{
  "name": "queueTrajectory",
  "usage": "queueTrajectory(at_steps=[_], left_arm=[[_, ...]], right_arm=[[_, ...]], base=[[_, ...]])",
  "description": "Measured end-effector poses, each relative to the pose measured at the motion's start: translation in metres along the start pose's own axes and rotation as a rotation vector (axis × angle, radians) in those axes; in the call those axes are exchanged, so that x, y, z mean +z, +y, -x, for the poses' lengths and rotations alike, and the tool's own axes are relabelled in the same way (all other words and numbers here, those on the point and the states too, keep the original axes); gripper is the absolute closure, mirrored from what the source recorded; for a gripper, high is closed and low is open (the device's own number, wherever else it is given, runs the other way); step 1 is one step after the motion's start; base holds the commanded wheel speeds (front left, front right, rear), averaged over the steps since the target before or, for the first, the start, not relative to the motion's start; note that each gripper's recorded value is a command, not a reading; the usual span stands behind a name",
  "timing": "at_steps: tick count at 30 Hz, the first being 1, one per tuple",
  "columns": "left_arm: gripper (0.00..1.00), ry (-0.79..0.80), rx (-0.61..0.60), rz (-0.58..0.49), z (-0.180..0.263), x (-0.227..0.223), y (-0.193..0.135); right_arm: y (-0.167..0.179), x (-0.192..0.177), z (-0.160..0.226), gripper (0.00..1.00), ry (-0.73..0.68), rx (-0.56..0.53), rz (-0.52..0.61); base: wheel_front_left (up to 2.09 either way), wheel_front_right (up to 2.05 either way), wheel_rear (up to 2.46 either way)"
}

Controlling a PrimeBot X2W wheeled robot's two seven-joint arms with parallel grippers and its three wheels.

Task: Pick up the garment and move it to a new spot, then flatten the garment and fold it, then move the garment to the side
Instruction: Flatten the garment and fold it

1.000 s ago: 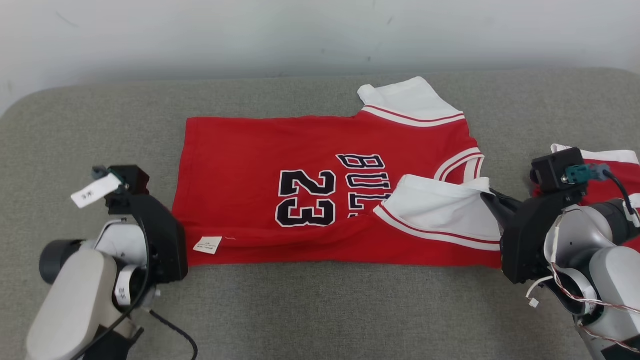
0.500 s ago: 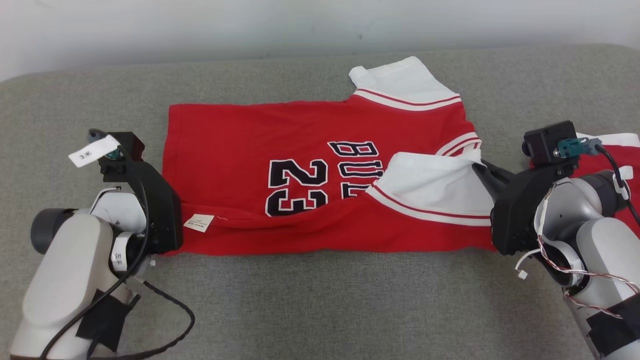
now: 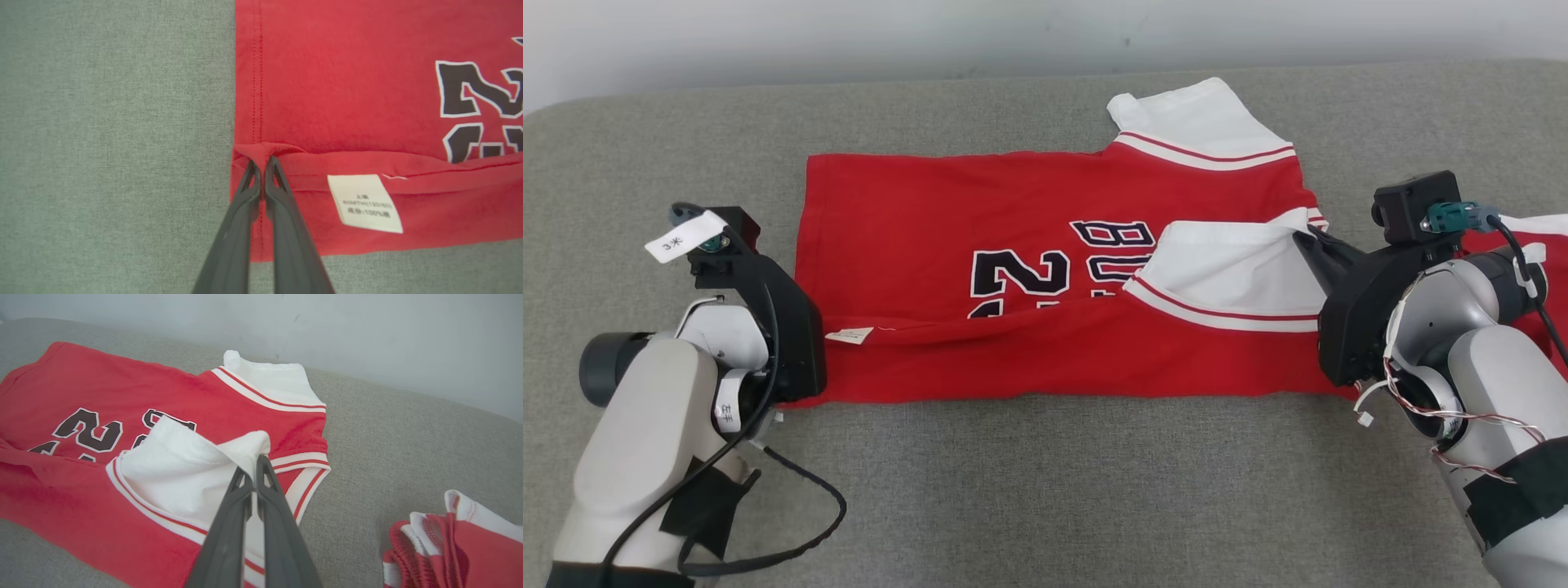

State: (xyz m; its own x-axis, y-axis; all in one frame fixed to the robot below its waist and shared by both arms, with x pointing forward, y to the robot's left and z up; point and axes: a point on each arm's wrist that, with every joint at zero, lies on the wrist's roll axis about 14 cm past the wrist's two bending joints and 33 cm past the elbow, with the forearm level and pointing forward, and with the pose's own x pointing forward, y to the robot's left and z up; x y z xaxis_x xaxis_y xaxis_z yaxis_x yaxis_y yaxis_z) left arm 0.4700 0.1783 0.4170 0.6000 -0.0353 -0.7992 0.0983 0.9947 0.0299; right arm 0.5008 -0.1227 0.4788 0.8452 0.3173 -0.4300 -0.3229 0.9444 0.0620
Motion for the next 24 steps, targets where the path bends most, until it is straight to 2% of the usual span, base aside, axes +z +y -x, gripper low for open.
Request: queueTrajectory(at_steps=[2, 3, 4, 7, 12, 20, 24], left_arm=[[0.63, -0.014, 0.004, 0.001, -0.001, 0.001, 0.001], [0.38, -0.025, 0.006, -0.001, -0.001, 0.004, 0.002], [0.0, -0.042, 0.012, -0.003, 0.0, 0.008, 0.003], [0.0, -0.103, 0.032, -0.021, 0.002, 0.023, 0.007], [0.0, -0.188, 0.05, -0.035, 0.007, 0.039, 0.012], [0.0, -0.316, 0.05, -0.067, 0.021, 0.051, 0.01], [0.0, -0.313, 0.023, -0.082, 0.025, 0.024, 0.0]], right_arm=[[0.002, 0.0, -0.003, 1.0, -0.003, 0.004, 0.006], [0.001, -0.001, -0.004, 0.9, -0.003, 0.003, 0.004], [0.002, -0.002, -0.005, 0.0, -0.006, 0.004, 0.003], [0.003, 0.0, -0.008, 0.0, -0.028, 0.006, 0.006], [0.0, 0.03, -0.011, 0.0, -0.143, -0.003, 0.028], [-0.003, 0.045, 0.0, 0.0, -0.245, -0.023, 0.042], [-0.008, 0.02, 0.015, 0.0, -0.212, -0.05, 0.039]], base=[[0.0, 0.0, 0.0], [0.0, 0.0, 0.0], [0.0, 0.0, 0.0], [0.0, 0.0, 0.0], [0.0, 0.0, 0.0], [0.0, 0.0, 0.0], [0.0, 0.0, 0.0]])
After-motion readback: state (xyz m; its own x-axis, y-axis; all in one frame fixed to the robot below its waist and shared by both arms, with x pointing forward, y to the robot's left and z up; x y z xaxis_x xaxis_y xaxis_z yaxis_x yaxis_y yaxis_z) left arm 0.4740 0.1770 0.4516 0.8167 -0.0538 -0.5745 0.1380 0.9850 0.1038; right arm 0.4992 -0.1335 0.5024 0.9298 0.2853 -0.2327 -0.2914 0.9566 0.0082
